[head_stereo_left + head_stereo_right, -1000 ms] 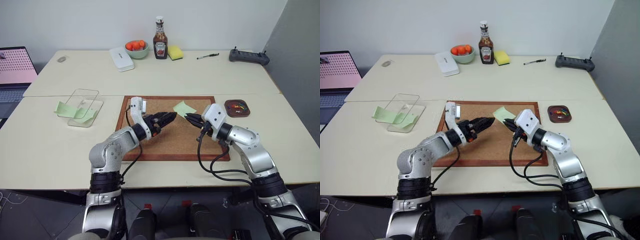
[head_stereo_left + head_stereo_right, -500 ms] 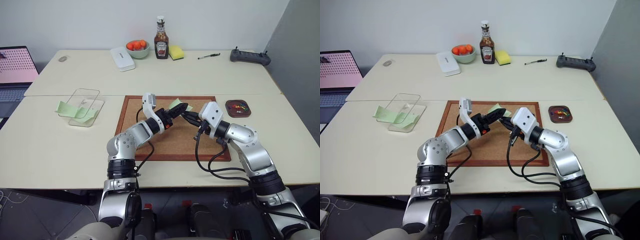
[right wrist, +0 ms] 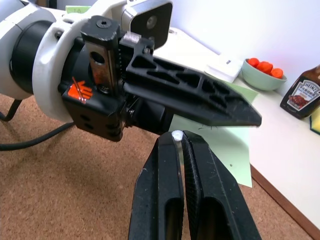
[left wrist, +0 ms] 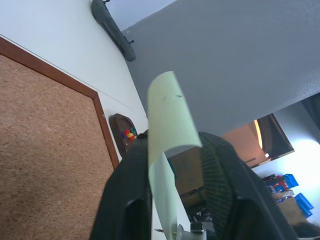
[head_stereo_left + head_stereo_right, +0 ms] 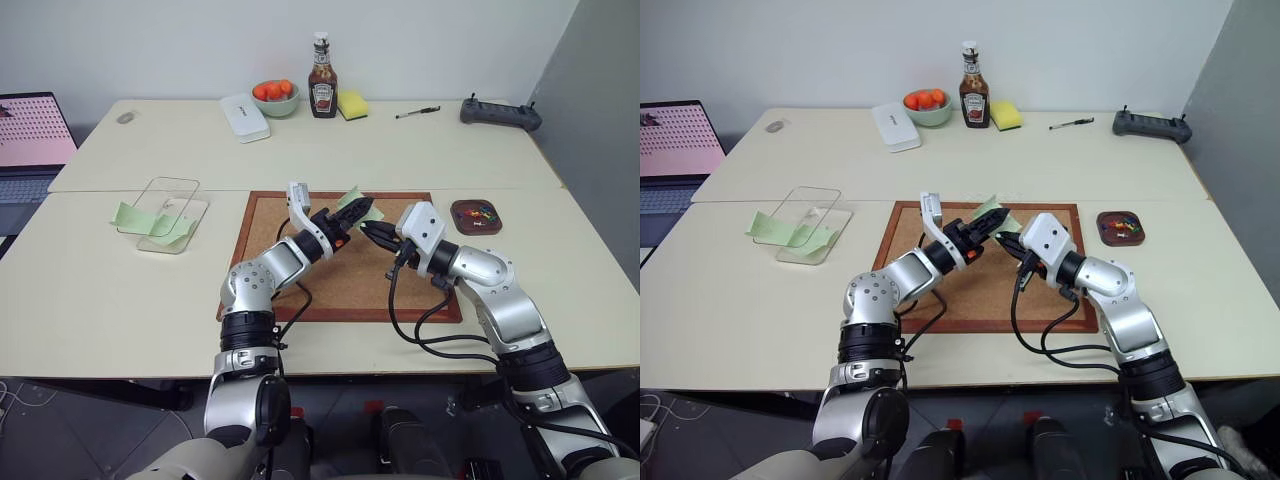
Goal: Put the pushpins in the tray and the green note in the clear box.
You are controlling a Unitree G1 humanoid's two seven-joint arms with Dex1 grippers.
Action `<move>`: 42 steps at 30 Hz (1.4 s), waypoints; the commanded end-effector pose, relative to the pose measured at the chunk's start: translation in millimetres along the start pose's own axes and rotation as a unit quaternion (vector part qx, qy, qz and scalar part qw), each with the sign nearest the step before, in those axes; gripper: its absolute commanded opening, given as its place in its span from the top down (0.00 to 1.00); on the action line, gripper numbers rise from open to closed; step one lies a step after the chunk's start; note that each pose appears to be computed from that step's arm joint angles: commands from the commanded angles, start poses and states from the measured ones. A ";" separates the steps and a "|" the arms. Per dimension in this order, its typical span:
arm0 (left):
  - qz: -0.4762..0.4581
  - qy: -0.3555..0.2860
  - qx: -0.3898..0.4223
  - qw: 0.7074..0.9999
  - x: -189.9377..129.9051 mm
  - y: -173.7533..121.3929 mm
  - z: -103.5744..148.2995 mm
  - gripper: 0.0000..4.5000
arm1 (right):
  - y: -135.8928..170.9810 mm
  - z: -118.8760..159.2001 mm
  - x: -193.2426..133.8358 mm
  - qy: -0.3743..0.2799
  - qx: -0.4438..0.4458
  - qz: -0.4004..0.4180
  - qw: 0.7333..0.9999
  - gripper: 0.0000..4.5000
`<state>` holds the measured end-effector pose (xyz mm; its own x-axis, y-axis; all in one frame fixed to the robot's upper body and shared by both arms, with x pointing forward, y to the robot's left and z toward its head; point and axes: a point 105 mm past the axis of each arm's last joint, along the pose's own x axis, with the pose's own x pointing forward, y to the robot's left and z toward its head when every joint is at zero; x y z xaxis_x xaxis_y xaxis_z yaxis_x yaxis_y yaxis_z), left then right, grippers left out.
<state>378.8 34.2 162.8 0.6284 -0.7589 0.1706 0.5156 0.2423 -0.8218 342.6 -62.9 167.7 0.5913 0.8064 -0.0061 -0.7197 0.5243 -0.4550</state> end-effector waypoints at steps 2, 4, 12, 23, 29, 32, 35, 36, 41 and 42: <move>-0.024 0.012 0.012 1.000 -0.8 -9.6 -2.7 0.94 | -3.9 23.1 3.3 -0.036 -0.018 -0.007 0.999 1.00; -0.019 0.011 0.015 1.000 -2.2 -7.0 -2.4 1.00 | -4.4 24.0 3.3 -0.038 -0.016 -0.009 0.999 1.00; -0.009 0.003 0.023 1.000 -6.0 -1.0 0.2 1.00 | -6.0 27.6 2.8 -0.048 -0.001 -0.018 0.999 1.00; 0.016 -0.010 0.040 0.999 -11.9 9.4 3.3 1.00 | -11.2 36.8 -2.9 -0.074 0.072 -0.044 0.994 1.00; 0.026 -0.005 0.064 0.998 -11.7 10.6 2.0 1.00 | -22.7 37.7 -9.4 -0.078 0.113 -0.086 0.987 1.00; 0.034 0.008 0.113 0.993 -18.2 10.5 2.9 1.00 | -47.7 24.4 -25.4 -0.044 0.094 -0.149 0.983 1.00; 0.038 0.015 0.148 0.988 -23.5 9.6 3.5 1.00 | -70.2 0.1 -41.1 0.026 0.045 -0.205 0.977 1.00; 0.039 0.018 0.161 0.986 -24.7 9.0 3.4 1.00 | -79.5 -11.9 -47.1 0.063 0.022 -0.227 0.971 1.00; 0.031 0.021 0.199 0.979 -25.2 0.6 6.1 1.00 | -107.1 -63.9 -71.4 0.212 -0.068 -0.269 0.937 1.00; 0.028 0.021 0.206 0.978 -24.8 -1.5 7.1 1.00 | -110.7 -70.6 -74.1 0.228 -0.081 -0.272 0.932 1.00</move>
<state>369.4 59.5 144.6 0.6626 -0.7476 0.0446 0.6192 0.5134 -0.5941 397.9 -194.5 147.8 0.9611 0.2443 -0.1287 -0.2743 0.7914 -0.5462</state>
